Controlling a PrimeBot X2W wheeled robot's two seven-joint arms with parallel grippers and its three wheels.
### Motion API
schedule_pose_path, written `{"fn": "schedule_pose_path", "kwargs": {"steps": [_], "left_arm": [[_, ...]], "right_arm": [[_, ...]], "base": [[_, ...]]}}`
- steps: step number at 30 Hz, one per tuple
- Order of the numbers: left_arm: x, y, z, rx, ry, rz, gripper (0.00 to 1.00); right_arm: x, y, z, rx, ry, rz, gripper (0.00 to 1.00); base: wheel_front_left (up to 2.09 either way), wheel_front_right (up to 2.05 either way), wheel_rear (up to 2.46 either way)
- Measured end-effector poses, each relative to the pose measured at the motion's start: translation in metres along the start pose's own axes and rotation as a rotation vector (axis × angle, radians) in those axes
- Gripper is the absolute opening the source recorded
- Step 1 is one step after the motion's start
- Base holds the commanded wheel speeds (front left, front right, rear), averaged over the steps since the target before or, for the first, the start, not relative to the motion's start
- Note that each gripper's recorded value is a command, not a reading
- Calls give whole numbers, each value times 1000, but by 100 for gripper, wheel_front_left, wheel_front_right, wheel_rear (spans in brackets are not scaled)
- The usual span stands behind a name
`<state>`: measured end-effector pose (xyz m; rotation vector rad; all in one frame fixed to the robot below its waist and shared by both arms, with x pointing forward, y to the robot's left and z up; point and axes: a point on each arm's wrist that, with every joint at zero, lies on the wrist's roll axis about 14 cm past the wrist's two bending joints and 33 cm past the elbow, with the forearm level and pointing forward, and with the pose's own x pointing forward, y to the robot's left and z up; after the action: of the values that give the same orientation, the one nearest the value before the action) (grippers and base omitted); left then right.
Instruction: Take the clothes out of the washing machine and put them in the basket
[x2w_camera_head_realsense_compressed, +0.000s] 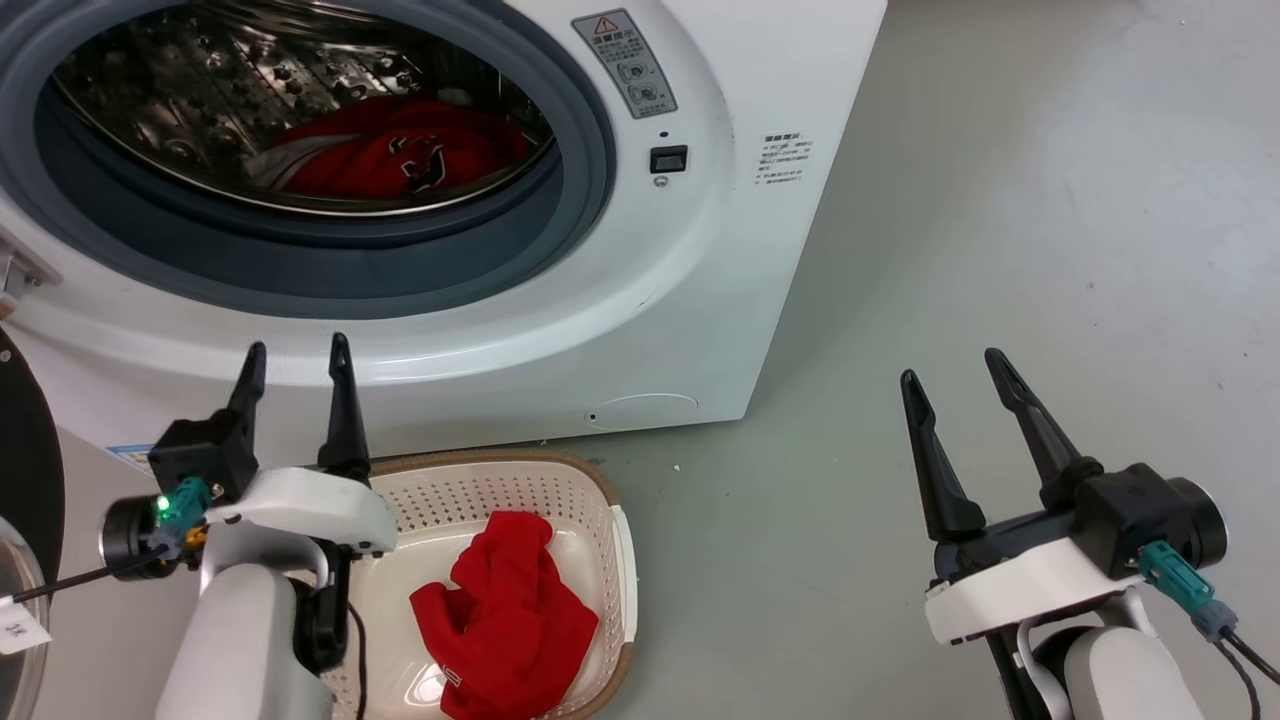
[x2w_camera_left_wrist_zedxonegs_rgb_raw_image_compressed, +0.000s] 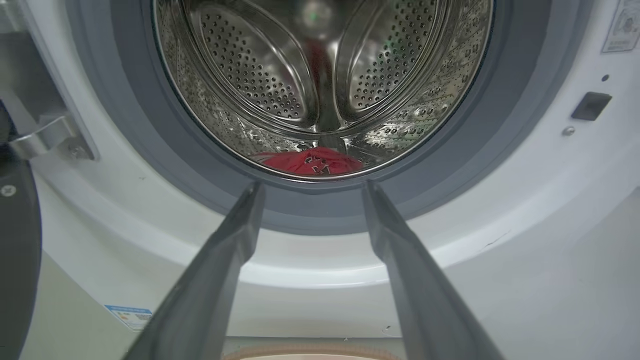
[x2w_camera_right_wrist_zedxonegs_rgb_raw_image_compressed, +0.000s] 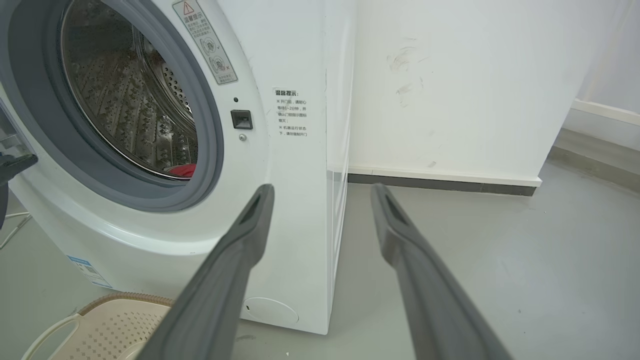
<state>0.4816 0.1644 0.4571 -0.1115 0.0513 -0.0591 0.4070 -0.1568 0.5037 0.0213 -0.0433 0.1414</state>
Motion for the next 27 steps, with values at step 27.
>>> {"fn": "schedule_pose_path", "kwargs": {"steps": [27], "left_arm": [[151,-3,-21,237,179,-165,100]], "right_arm": [[-11,-36,-49,59,112,-119,100]], "base": [[0,0,0]]}}
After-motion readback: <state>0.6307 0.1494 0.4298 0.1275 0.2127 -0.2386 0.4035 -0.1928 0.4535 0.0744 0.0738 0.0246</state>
